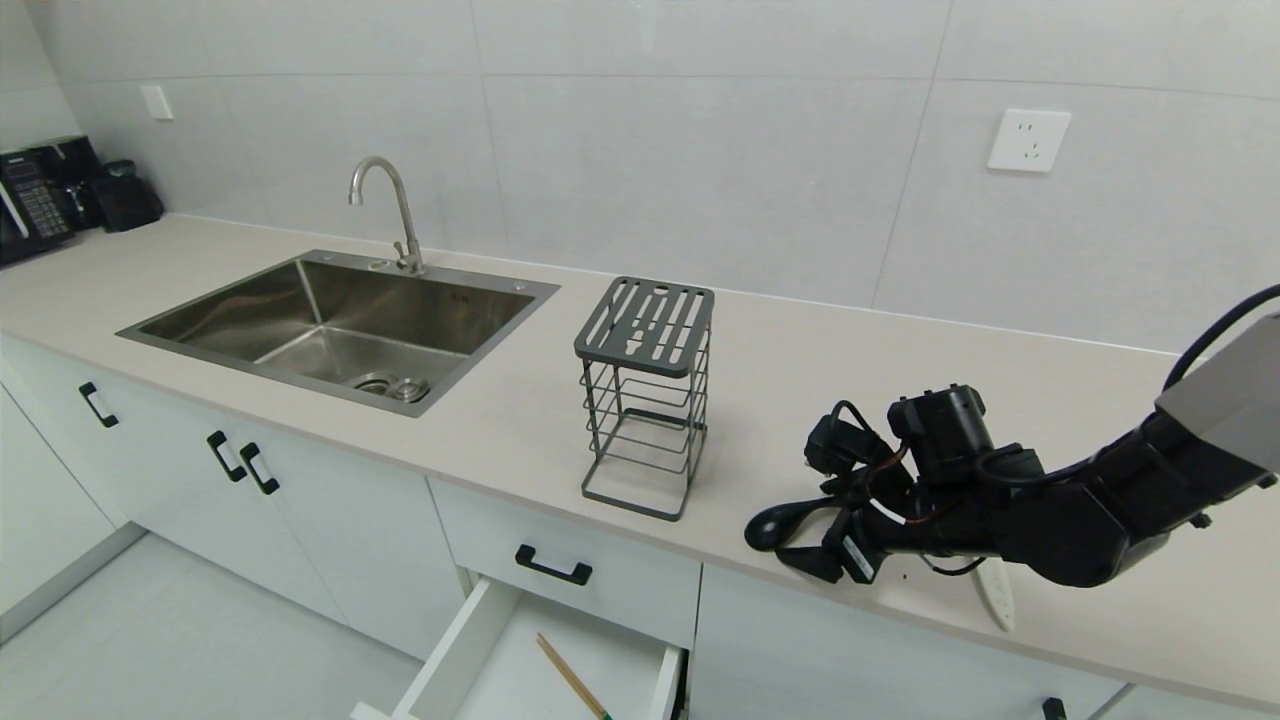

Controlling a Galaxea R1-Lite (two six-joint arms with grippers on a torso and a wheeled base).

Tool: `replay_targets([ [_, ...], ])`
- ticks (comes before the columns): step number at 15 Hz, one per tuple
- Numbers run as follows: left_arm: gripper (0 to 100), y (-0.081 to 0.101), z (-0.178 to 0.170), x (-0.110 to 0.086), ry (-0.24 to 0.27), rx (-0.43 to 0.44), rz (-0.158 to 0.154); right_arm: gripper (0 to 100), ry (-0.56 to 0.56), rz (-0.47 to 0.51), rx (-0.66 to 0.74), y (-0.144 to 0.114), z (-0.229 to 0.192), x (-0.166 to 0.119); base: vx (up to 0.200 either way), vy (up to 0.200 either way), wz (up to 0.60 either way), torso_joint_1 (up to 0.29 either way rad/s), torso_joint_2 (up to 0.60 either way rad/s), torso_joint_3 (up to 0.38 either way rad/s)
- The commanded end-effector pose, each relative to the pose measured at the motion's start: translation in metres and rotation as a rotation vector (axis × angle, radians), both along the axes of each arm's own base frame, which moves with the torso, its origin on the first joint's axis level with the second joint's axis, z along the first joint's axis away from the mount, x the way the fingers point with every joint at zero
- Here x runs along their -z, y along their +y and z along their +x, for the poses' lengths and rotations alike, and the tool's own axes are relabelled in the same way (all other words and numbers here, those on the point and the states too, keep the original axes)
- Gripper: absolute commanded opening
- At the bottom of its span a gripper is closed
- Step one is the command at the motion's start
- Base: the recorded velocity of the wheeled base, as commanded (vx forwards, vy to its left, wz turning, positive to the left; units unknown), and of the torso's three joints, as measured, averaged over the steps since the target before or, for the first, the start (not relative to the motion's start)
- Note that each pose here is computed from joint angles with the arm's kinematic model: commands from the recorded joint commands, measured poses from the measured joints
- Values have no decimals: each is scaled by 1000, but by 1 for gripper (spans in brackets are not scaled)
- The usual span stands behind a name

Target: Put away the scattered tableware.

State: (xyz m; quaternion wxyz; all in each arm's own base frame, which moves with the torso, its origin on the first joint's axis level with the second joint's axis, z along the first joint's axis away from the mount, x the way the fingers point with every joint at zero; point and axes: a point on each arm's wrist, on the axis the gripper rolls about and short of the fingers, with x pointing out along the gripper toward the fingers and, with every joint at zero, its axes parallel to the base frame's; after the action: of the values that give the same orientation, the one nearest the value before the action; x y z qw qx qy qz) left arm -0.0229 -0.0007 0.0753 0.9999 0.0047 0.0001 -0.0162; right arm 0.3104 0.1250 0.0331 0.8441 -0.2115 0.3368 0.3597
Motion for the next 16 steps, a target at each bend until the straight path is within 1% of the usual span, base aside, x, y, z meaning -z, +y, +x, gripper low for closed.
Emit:
replay_targets([
  [1,100,0,0,0,1,0,0,100,9,-9,10,-2,0,10,0,0,0,0,0,0],
  [2,100,0,0,0,1,0,0,0,5,-7,9,-1,2,12,0,0,0,0,0,0],
  [5,100,0,0,0,1,0,0,0,11,-9,19,-4,5,16,0,0,0,0,0,0],
  [8,100,0,0,0,1,0,0,0,-23,5,40,-9,11,14,0,0,0,0,0,0],
  [10,100,0,0,0,1,0,0,0,-68,20,64,-17,17,10,0,0,0,0,0,0],
  [12,100,0,0,0,1,0,0,0,-94,31,67,-17,19,7,0,0,0,0,0,0],
  [13,100,0,0,0,1,0,0,0,-147,56,67,-15,25,-3,0,0,0,0,0,0],
  [14,100,0,0,0,1,0,0,0,-176,74,69,-14,27,-11,0,0,0,0,0,0],
  [15,100,0,0,0,1,0,0,0,-197,126,86,-9,23,-28,0,0,0,0,0,0],
  [16,100,0,0,0,1,0,0,0,-202,143,88,-7,21,-33,0,0,0,0,0,0],
])
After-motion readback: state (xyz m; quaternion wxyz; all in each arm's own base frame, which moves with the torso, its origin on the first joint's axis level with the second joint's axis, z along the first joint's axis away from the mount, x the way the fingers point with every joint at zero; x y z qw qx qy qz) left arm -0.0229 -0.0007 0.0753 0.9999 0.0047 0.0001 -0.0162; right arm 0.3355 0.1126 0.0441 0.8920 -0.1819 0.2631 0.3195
